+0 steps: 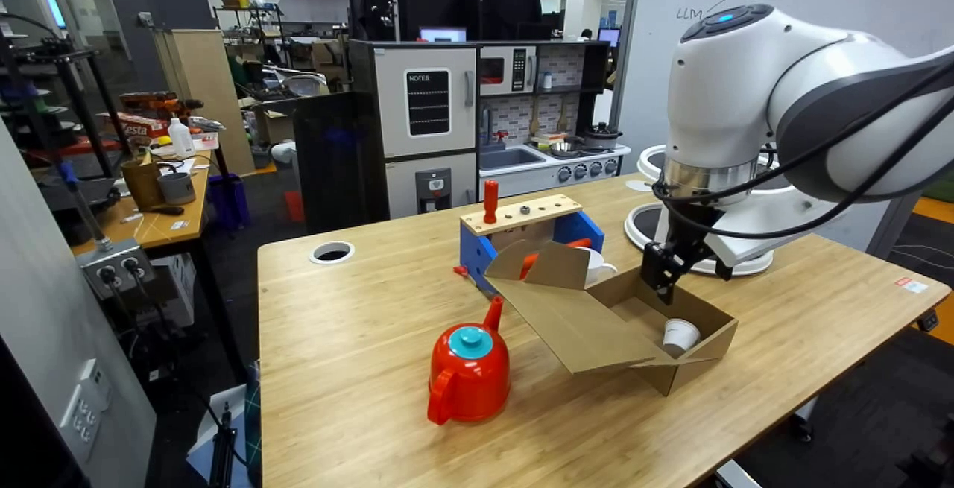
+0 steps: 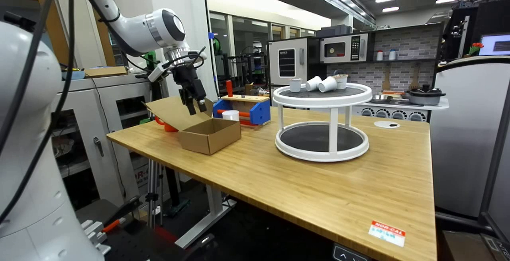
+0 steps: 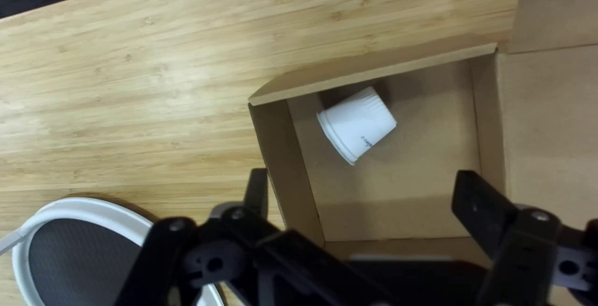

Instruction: Put one of the cups on the stand in the box and then put it back on the stand

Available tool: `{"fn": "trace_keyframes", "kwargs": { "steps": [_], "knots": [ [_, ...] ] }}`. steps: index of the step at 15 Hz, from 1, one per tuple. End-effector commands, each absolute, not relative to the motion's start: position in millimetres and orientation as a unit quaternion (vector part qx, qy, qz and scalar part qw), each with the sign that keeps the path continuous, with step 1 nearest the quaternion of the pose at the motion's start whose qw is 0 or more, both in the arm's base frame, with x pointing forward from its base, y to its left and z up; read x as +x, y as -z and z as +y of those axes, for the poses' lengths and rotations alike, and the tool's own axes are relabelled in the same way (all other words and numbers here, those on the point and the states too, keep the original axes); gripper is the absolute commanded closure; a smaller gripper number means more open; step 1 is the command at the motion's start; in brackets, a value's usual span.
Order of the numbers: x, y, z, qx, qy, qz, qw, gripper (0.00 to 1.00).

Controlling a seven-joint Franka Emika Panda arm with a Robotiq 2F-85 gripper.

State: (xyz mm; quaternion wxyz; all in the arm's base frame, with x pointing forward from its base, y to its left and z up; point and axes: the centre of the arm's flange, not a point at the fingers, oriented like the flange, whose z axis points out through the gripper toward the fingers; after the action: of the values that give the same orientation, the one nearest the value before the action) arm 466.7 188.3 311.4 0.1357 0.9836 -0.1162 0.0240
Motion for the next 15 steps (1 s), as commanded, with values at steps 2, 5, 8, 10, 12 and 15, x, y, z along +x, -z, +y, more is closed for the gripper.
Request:
{"fn": "trace_keyframes", "kwargs": {
  "steps": [2, 5, 8, 10, 12, 15],
  "knots": [
    [498.1, -273.0, 180.9, 0.979, 0.01, -0.115, 0.167, 0.0],
    [514.8, -245.6, 169.8, 0.975, 0.037, -0.12, 0.182, 0.0],
    [526.6, -232.5, 169.2, 0.974, 0.049, -0.122, 0.186, 0.0],
    [531.4, -230.8, 173.4, 0.973, 0.053, -0.12, 0.189, 0.0],
    [534.1, -231.6, 178.1, 0.973, 0.055, -0.118, 0.19, 0.0],
    [535.9, -233.4, 182.0, 0.972, 0.057, -0.115, 0.195, 0.0]
  ]
}}
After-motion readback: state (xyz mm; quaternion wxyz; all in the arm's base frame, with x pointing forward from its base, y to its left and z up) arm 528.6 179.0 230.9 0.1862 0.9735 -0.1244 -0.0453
